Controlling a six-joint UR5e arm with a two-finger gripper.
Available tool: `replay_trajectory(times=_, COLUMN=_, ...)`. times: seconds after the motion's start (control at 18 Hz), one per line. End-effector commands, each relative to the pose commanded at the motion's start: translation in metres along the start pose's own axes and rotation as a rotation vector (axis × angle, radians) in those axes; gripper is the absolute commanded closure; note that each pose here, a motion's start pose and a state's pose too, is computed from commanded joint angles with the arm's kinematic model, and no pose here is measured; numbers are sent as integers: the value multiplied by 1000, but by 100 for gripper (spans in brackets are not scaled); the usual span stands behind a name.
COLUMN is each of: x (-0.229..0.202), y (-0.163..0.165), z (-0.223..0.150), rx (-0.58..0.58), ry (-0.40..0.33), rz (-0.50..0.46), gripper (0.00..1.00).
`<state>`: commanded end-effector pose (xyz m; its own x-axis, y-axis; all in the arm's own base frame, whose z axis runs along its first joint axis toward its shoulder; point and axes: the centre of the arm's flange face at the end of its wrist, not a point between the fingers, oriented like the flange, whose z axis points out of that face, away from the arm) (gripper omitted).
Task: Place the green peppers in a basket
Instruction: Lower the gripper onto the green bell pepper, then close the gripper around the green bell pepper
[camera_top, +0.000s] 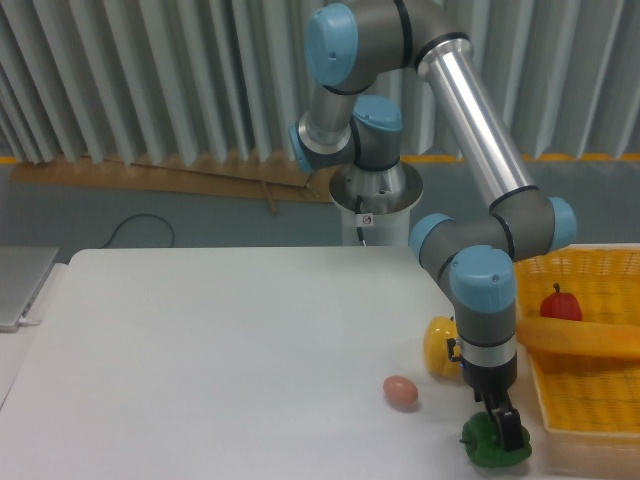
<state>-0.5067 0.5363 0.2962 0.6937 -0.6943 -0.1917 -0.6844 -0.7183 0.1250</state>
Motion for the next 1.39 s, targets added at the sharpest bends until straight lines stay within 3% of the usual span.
replay_trajectory(times=1.17, x=-12, y=13, z=15, rx=7, ry=-2, rz=-11, gripper=0)
replay_trajectory(times=1.39, x=-10, y=15, z=27, rx=-50, ry=-22, rz=-11, gripper=0)
